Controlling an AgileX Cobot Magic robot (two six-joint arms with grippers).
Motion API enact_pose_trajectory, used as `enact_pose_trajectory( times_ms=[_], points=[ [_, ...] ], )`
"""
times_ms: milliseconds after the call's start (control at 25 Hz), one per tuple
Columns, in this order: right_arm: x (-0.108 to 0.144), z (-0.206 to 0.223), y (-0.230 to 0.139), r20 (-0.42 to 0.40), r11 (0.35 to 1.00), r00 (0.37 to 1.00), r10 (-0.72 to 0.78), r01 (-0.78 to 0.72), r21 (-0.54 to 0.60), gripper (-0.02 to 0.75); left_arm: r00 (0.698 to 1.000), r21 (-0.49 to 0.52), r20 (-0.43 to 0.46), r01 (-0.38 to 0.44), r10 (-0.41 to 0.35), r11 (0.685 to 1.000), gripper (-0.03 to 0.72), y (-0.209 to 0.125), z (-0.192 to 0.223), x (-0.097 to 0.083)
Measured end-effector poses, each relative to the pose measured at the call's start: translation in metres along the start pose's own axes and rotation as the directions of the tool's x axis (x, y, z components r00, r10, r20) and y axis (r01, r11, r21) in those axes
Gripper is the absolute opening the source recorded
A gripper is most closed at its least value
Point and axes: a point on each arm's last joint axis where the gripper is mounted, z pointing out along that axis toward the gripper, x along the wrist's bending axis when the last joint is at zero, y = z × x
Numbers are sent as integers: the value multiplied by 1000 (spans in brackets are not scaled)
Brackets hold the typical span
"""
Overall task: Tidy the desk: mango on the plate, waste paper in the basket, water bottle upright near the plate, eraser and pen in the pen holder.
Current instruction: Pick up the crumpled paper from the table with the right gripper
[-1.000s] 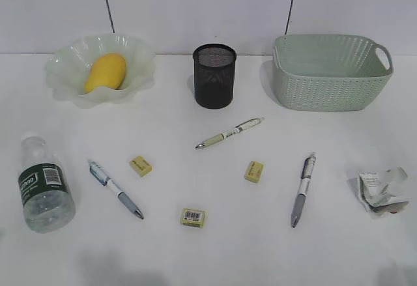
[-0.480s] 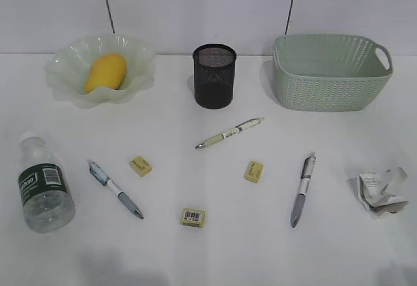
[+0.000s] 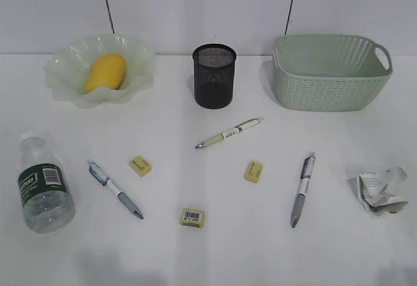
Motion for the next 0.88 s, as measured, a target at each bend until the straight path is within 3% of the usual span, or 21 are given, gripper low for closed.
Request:
enact_pose_trajectory(
  times_ms=[720, 880],
  points=[
    [0, 0, 1, 0, 1000, 1000, -1, 1, 0, 561, 1000, -67, 1, 1, -1, 998, 538, -5, -9, 0],
    [-1, 3, 14, -2, 999, 1000, -1, 1, 42, 561, 1000, -67, 1, 1, -1, 998, 519, -5, -9, 0]
  ],
)
